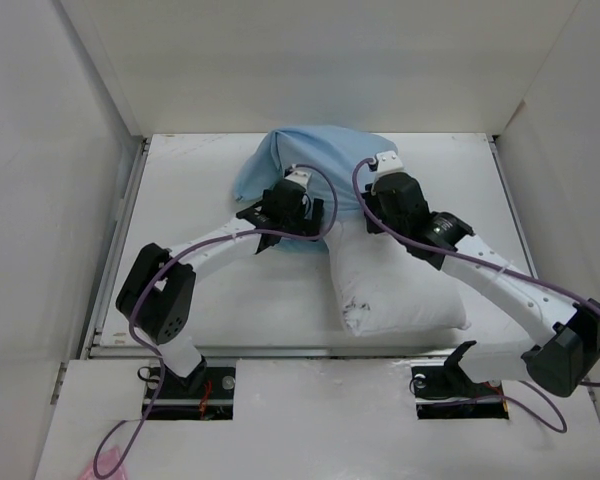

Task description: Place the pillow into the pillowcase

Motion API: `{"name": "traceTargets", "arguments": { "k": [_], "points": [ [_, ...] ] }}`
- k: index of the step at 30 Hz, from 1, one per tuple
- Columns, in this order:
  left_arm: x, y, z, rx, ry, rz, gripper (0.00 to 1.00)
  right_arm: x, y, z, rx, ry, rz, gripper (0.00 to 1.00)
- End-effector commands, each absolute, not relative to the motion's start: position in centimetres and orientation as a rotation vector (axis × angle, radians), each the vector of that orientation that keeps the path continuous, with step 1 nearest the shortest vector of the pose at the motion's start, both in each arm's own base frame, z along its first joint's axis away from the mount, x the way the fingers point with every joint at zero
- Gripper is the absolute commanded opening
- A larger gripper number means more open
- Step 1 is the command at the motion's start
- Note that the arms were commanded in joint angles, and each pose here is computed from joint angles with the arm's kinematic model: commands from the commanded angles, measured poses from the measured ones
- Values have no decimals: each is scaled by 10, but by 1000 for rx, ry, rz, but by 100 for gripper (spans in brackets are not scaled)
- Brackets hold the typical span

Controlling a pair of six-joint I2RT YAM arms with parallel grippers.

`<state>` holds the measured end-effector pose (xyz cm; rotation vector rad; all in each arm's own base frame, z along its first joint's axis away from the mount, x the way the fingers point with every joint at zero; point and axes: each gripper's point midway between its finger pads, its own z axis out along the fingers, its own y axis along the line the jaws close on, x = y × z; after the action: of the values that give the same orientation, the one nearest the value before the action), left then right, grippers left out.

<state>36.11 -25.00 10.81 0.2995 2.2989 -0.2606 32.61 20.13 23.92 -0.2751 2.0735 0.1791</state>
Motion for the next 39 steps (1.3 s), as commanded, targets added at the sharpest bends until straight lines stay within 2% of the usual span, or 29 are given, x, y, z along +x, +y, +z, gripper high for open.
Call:
{"name": "traceTargets", "arguments": {
  "k": [1, 2, 3, 5, 9, 10, 11, 13, 14, 20, 27, 32, 39],
  "points": [
    [360, -255, 106, 386, 2284, -275, 100, 340, 219, 341, -206, 1797, 360, 0],
    [363, -261, 107, 408, 2276, -294, 90, 340, 219, 341, -206, 1797, 360, 0],
    [369, -270, 103, 434, 2271, -318, 68, 340, 219, 341, -196, 1798, 368, 0],
    [369, -284, 99, 470, 2285, -383, 0, 341, 221, 345, -173, 1785, 390, 0],
    [351, -323, 116, 603, 2238, -639, 0, 356, 223, 347, -13, 1697, 444, 0],
    [342, -329, 132, 616, 2196, -720, 0, 358, 225, 326, -1, 1701, 454, 0],
    [328, -335, 142, 635, 2184, -821, 0, 363, 230, 355, 59, 1544, 547, 0],
    [303, -331, 163, 646, 2136, -917, 0, 366, 227, 347, 151, 1448, 607, 0],
    [284, -336, 172, 689, 2114, -1007, 0, 364, 221, 383, 222, 1281, 685, 0],
    [197, -345, 225, 737, 2044, -1329, 0, 371, 148, 413, 682, 971, 542, 0],
    [159, -336, 259, 747, 2056, -1477, 0, 373, 122, 399, 949, 868, 400, 0],
    [128, -349, 308, 850, 1887, -1676, 0, 385, 129, 380, 987, 850, 334, 0],
    [113, -328, 290, 715, 2065, -1627, 0, 403, 127, 400, 1016, 807, 235, 0]
  ]
}}
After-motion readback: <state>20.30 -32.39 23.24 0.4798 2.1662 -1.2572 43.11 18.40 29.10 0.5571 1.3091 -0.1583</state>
